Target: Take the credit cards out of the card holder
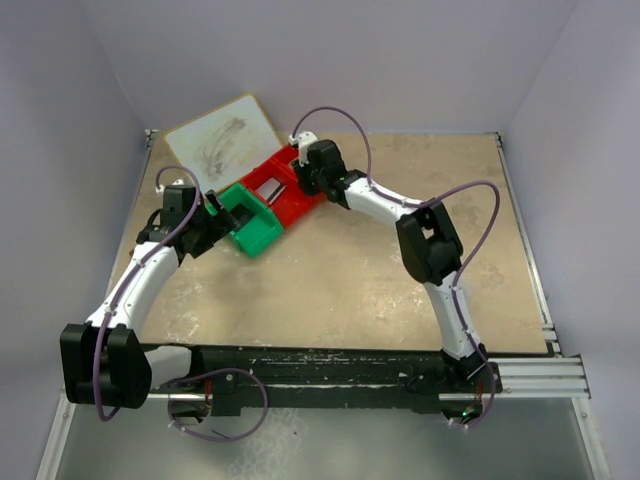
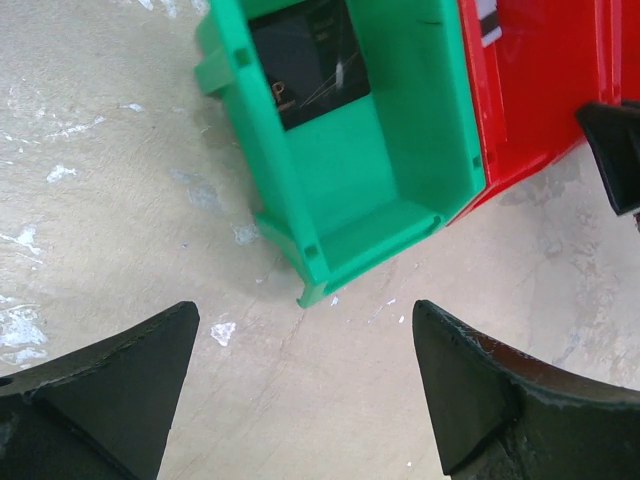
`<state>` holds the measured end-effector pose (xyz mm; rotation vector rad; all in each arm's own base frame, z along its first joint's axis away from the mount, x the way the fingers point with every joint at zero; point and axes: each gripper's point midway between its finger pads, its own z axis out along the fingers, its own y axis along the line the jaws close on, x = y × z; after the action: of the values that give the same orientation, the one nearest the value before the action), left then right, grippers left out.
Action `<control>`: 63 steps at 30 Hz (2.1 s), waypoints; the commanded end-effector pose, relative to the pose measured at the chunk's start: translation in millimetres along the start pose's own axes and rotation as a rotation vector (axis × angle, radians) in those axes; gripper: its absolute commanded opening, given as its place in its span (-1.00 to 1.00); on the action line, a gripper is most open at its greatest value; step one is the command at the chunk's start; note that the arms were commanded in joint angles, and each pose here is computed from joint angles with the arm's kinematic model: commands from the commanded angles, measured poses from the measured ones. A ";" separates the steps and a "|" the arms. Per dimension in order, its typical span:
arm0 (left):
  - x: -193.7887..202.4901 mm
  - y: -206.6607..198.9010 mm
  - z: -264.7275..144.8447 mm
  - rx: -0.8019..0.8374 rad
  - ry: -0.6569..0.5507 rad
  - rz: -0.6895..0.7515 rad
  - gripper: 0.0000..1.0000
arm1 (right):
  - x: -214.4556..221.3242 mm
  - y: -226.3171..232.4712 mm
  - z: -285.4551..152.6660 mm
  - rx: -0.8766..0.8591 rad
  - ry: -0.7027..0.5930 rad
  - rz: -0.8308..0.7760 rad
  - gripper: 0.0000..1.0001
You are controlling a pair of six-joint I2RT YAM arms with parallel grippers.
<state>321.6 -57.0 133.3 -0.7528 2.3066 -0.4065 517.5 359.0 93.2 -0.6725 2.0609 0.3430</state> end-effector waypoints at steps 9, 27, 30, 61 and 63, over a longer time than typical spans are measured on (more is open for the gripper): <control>-19.4 -2.7 -3.2 -0.011 -0.062 0.038 0.70 | 1.7 -41.2 -79.0 0.252 -0.065 0.162 -0.50; -59.4 49.3 -12.5 -0.360 -0.234 0.021 0.87 | 76.8 -66.7 -166.6 0.514 -0.024 0.479 -0.47; -70.7 56.2 -15.7 -0.421 -0.279 0.007 0.88 | 80.5 -66.2 -175.4 0.517 -0.032 0.503 -0.46; -149.1 217.7 78.5 -0.923 -0.112 -0.091 0.82 | 18.9 -29.9 -223.3 0.245 -0.108 0.421 0.20; -131.6 215.1 91.1 -0.861 -0.055 -0.104 0.76 | 17.0 -28.7 -226.4 0.238 -0.109 0.424 0.21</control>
<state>381.7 206.1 61.7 -1.3066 2.1783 0.7281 371.7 218.0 171.0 -0.0566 2.1406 0.3064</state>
